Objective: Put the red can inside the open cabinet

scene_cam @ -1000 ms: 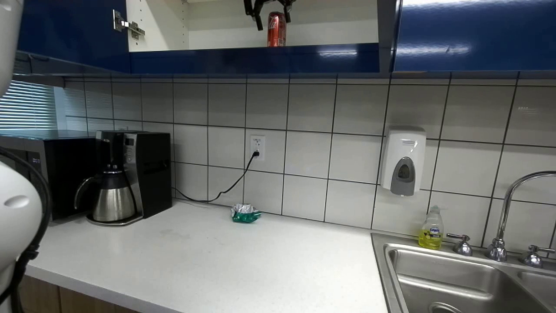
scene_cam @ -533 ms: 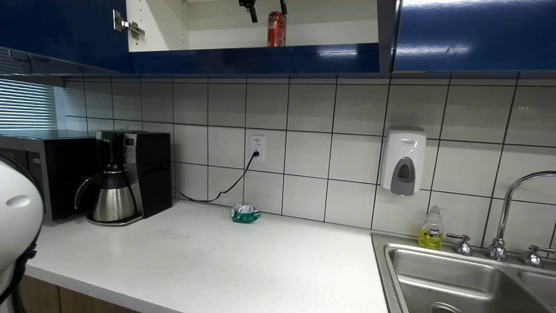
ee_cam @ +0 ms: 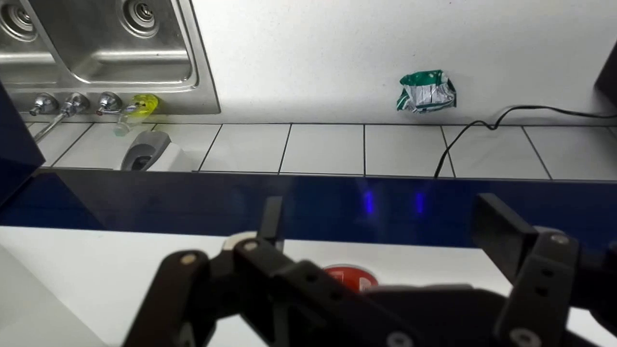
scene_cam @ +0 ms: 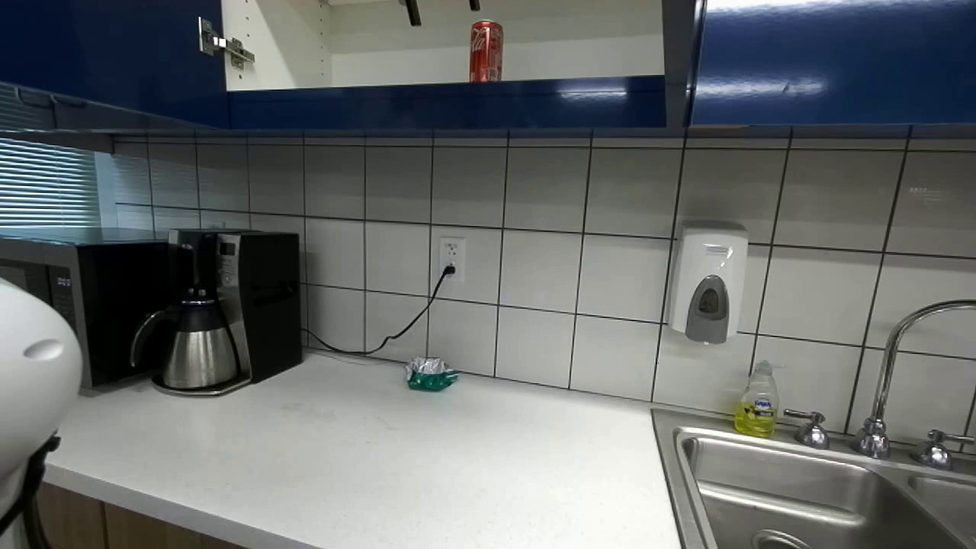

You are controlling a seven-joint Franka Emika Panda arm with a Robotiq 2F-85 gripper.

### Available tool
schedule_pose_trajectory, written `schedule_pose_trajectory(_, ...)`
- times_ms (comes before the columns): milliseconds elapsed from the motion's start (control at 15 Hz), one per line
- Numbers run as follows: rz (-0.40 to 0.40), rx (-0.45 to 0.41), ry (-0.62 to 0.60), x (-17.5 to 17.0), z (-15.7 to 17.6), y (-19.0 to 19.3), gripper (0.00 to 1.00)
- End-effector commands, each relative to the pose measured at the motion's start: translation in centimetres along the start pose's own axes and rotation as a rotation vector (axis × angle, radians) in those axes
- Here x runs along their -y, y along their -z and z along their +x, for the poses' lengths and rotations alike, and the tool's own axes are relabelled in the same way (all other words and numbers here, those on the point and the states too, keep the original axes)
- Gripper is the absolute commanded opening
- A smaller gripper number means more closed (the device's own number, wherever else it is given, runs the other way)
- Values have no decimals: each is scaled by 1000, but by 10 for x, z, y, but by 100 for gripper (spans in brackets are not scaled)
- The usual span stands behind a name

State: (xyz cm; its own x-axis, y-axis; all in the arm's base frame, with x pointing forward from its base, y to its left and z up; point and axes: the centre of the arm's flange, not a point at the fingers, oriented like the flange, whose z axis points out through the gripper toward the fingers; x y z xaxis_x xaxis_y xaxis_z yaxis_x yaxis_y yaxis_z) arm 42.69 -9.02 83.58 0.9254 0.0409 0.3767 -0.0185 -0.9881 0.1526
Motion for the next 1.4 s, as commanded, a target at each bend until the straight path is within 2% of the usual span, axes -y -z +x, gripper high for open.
schedule_pose_trajectory(0, -8, 0, 64, 17, -69, -41, 100)
schedule_pose_trajectory(267, 14, 36, 107, 28, -93, -85, 100)
schedule_pose_trajectory(467, 39, 100, 129, 37, -108, -131, 100)
schedule_pose_trajectory(867, 24, 205, 143, 50, -144, -222, 100)
schedule_pose_trajectory(1000, 17, 225, 137, 52, -154, -240, 100)
schedule_pose_trajectory(1067, 43, 236, 143, 52, -134, -233, 100)
schedule_pose_trajectory(1333, 41, 250, 145, 53, -144, -244, 100)
